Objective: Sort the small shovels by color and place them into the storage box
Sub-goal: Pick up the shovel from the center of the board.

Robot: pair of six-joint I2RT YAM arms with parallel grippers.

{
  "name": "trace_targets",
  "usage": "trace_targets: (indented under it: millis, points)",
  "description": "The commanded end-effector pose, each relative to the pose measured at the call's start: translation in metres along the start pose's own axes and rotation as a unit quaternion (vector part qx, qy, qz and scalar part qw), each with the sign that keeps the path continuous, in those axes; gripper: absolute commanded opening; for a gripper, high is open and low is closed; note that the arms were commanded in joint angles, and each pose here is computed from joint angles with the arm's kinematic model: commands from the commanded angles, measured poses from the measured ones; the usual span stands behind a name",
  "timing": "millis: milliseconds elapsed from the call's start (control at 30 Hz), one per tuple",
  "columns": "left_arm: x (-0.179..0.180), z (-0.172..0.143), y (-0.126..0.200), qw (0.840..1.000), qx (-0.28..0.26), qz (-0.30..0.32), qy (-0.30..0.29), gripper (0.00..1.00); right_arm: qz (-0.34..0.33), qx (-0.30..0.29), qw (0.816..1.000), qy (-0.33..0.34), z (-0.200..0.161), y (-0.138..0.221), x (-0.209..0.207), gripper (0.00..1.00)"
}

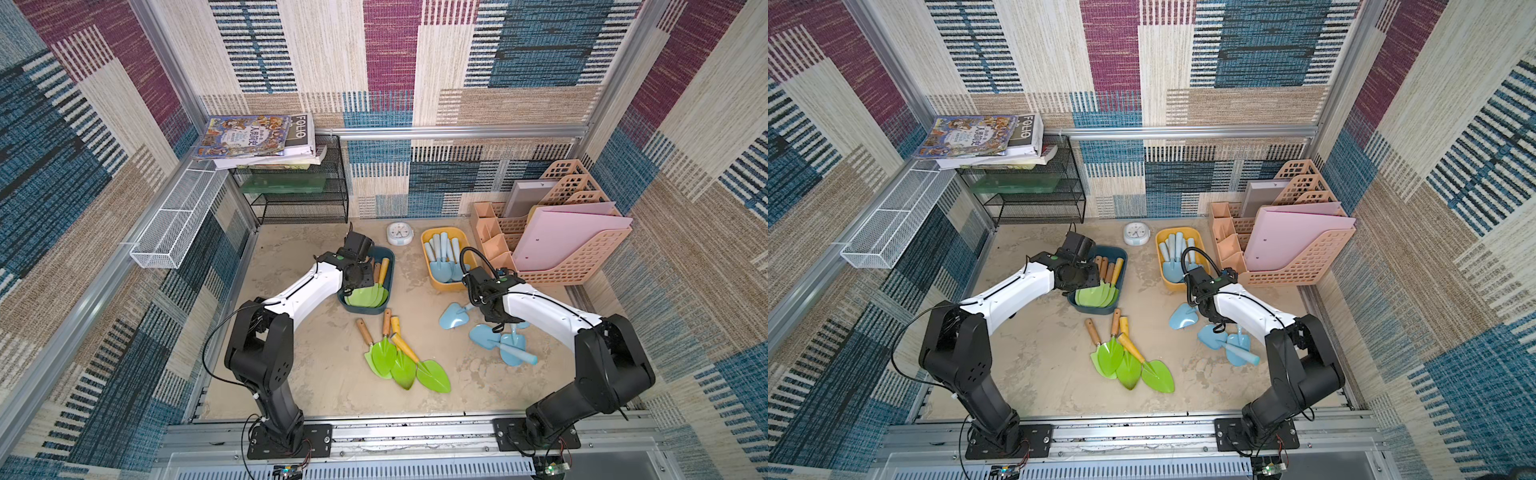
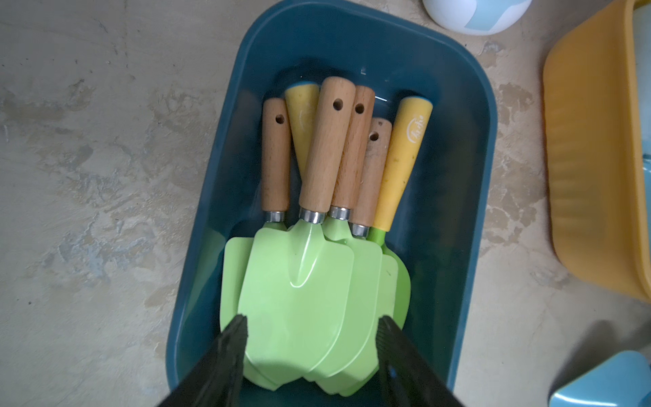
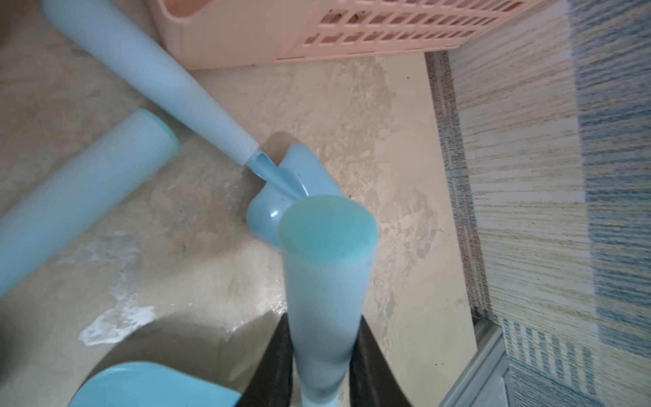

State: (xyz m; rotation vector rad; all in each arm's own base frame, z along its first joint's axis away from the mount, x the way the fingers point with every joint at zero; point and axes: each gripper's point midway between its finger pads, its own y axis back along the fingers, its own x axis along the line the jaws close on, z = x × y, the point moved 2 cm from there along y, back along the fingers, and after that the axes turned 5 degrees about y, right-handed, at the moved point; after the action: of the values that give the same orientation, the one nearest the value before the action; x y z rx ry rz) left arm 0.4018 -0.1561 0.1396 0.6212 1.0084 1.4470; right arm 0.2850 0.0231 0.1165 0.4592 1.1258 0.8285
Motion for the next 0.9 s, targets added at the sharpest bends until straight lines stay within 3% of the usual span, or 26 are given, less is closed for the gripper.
trace_targets:
  millis: [0,167,267,467,667,867]
  points:
    - [-0.001,0.0,0.003,1.0,-0.002,-0.005,0.001,0.6,-0.078,-0.016,0.997,0.009,0.0,0.004,-0.016,0.2]
    - [0.0,0.0,0.003,1.0,-0.004,-0.004,0.001,0.6,-0.127,-0.045,0.991,0.012,0.014,0.015,-0.01,0.19]
    - [0.001,0.0,0.003,1.0,-0.005,-0.001,-0.001,0.6,-0.112,-0.066,0.991,0.005,0.03,0.023,-0.002,0.19]
    - [0.001,-0.001,0.001,1.0,-0.005,-0.001,-0.001,0.6,0.003,-0.137,0.99,-0.031,0.093,0.055,0.013,0.19]
    - [0.0,-0.001,-0.001,1.0,-0.005,-0.004,-0.002,0.6,0.122,-0.2,0.97,-0.064,0.172,0.091,0.016,0.21]
    - [0.003,-0.003,-0.004,1.0,-0.006,0.002,-0.006,0.6,0.187,-0.215,0.956,-0.072,0.227,0.09,0.037,0.21]
